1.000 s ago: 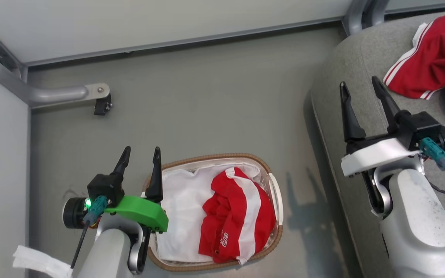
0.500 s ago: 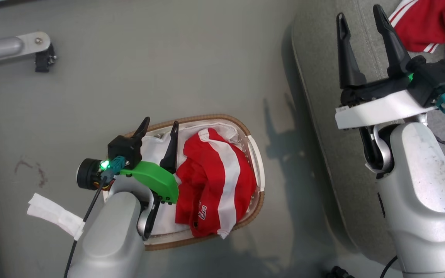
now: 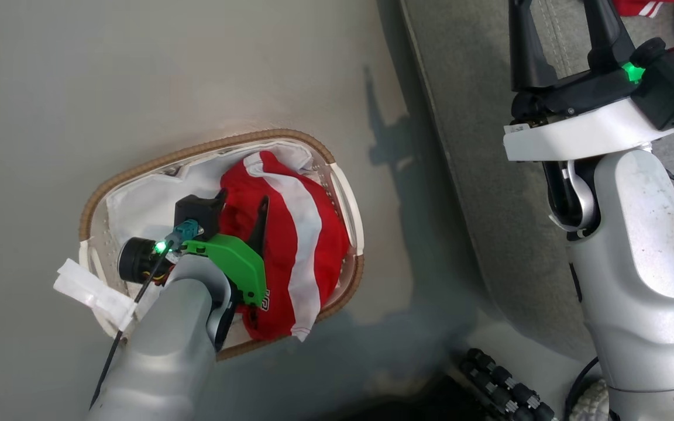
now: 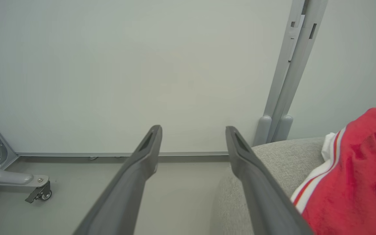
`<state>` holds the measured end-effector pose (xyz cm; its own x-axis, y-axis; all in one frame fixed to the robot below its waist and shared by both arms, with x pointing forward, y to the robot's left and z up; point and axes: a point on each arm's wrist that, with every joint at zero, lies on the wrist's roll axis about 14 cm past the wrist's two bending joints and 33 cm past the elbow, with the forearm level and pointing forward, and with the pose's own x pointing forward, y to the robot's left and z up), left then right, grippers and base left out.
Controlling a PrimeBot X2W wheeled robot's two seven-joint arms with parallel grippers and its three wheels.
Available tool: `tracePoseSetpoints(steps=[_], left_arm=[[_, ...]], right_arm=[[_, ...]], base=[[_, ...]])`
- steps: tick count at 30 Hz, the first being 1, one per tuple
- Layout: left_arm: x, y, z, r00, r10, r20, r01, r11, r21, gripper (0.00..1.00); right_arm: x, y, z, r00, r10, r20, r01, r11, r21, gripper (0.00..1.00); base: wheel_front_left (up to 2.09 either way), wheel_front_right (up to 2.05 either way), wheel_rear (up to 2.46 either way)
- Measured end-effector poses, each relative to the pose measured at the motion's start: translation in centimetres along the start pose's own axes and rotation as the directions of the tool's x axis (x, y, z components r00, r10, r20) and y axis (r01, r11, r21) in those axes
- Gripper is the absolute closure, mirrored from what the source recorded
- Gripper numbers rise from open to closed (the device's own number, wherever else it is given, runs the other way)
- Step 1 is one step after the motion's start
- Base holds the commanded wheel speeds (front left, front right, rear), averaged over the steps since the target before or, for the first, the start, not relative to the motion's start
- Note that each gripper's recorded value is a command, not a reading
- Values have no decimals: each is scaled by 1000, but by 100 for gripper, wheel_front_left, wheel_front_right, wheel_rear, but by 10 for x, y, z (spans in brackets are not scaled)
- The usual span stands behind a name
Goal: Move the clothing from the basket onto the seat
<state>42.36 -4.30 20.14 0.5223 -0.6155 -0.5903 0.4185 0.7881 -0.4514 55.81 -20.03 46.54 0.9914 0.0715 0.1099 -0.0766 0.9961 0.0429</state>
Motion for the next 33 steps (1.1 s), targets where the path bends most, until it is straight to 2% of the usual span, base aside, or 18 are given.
tracePoseSetpoints(steps=[8, 16, 31, 32, 33], left_arm=[[17, -12, -45, 989, -52, -137, 44, 997, -66, 0], [23, -12, -74, 969, -67, -236, 43, 993, -108, 0], [29, -2, -107, 929, -73, -363, 48, 996, -78, 0], [28, -2, -110, 924, -73, -376, 49, 996, -75, 31], [27, -1, -112, 919, -72, -387, 45, 996, -78, 68]], right_arm=[[-1, -11, -21, 999, -14, -43, 12, 999, -30, 0], [-3, -12, -36, 997, -10, -71, 7, 999, -41, 0], [6, -5, -51, 997, 20, -74, -23, 999, -40, 0], [6, -4, -52, 997, 22, -73, -25, 999, -39, 0], [6, -3, -52, 997, 24, -73, -27, 999, -38, 0]], base=[[0, 0, 0], [0, 0, 0], [0, 0, 0], [0, 0, 0], [0, 0, 0]])
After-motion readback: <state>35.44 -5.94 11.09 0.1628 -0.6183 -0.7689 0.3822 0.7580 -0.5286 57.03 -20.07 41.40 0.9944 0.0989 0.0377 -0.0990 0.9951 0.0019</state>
